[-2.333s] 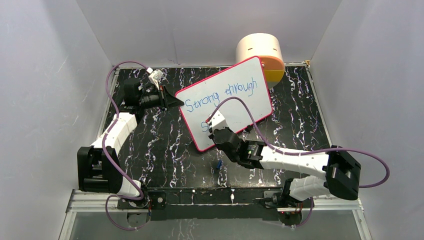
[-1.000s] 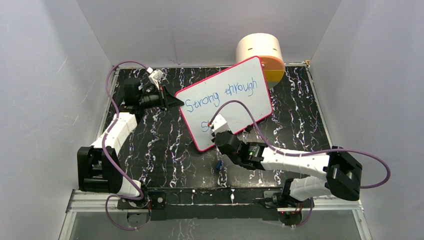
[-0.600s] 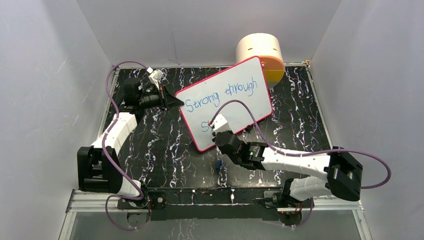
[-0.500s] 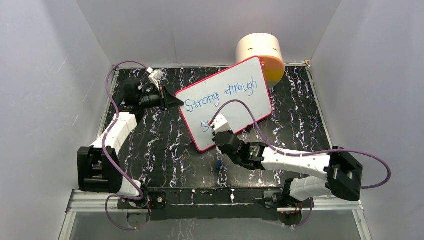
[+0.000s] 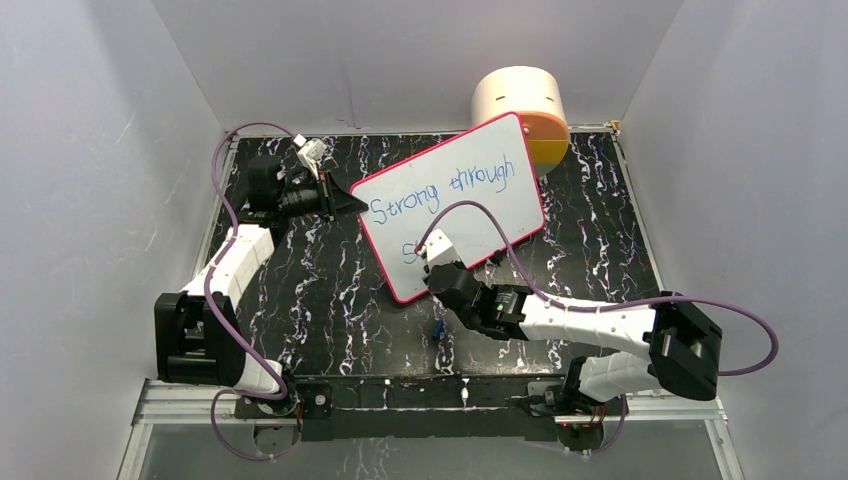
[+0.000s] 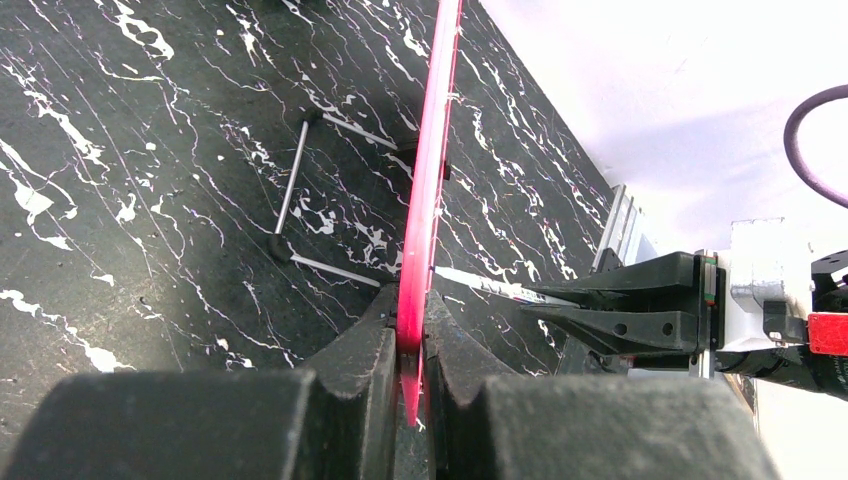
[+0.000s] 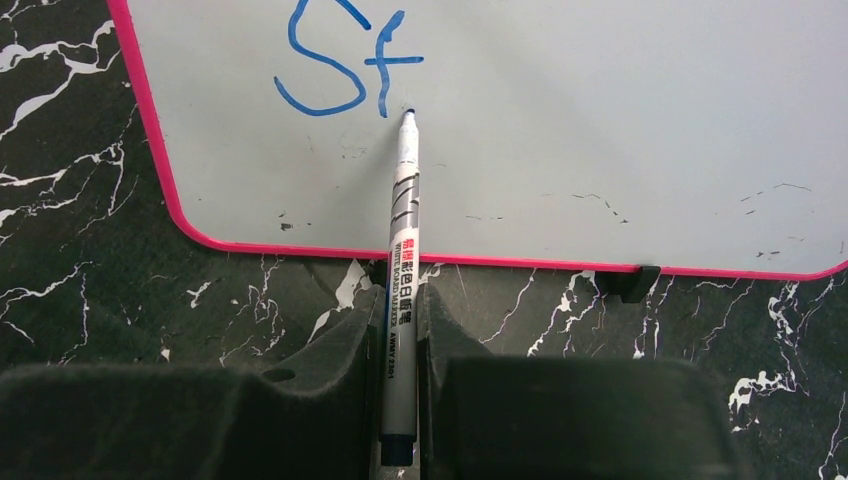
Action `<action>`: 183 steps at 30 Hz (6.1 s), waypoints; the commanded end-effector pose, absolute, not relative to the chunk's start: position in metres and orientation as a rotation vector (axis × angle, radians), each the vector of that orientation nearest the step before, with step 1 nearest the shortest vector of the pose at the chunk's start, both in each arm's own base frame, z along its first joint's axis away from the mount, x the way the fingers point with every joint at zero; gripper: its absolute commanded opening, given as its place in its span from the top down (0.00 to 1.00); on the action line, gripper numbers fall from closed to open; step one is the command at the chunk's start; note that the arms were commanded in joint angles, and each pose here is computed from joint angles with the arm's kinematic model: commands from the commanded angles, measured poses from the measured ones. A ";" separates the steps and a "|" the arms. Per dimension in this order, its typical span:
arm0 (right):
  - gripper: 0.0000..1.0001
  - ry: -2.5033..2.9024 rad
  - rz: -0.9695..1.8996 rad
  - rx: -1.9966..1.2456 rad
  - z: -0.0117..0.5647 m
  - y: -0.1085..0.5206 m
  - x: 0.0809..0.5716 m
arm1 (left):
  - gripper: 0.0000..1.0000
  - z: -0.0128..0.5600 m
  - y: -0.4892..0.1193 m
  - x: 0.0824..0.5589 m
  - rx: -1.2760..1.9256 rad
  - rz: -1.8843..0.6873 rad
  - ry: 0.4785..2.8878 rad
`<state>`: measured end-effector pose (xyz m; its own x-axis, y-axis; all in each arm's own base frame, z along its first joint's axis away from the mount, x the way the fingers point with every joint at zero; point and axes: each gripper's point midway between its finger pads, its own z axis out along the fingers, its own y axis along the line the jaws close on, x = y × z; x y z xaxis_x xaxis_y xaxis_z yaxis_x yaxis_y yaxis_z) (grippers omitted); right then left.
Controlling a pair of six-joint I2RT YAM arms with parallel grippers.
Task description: Write a sentence on the whiteboard
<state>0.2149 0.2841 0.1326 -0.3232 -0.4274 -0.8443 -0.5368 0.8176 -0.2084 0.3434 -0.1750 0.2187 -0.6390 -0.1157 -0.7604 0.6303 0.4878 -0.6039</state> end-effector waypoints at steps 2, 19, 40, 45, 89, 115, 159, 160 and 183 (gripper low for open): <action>1.00 1.941 0.167 -0.694 0.140 0.294 0.219 | 1.00 0.209 -0.170 0.345 0.399 -1.180 2.002; 1.00 1.937 0.235 -0.716 0.150 0.302 0.213 | 1.00 0.210 -0.170 0.344 0.400 -1.182 2.000; 1.00 1.832 0.196 -0.645 0.187 0.285 0.225 | 0.84 0.215 -0.162 0.345 0.378 -1.092 2.020; 1.00 1.782 0.250 -0.613 0.204 0.288 0.226 | 0.61 0.231 -0.145 0.344 0.273 -0.950 2.068; 1.00 1.485 0.740 -0.539 0.260 0.322 0.194 | 0.56 0.254 -0.262 0.259 -0.385 -1.435 1.939; 0.51 1.324 0.981 -0.219 0.292 0.298 0.189 | 1.00 0.264 -0.271 0.253 -0.696 -1.690 1.837; 0.56 1.303 1.101 -0.208 0.303 0.309 0.203 | 1.00 0.257 -0.286 0.246 -0.724 -1.790 1.869; 0.56 1.303 1.100 -0.207 0.303 0.309 0.203 | 1.00 0.257 -0.287 0.246 -0.725 -1.789 1.870; 0.91 1.390 1.046 -0.270 0.288 0.317 0.207 | 1.00 0.264 -0.288 0.247 -0.680 -1.777 1.846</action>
<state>0.2048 0.3136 0.2605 -0.1941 0.4105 -0.8910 -0.7110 0.5669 0.4161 0.2484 -0.2872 0.2496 -0.7546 -0.6554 0.0310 -0.0805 0.0456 -0.9957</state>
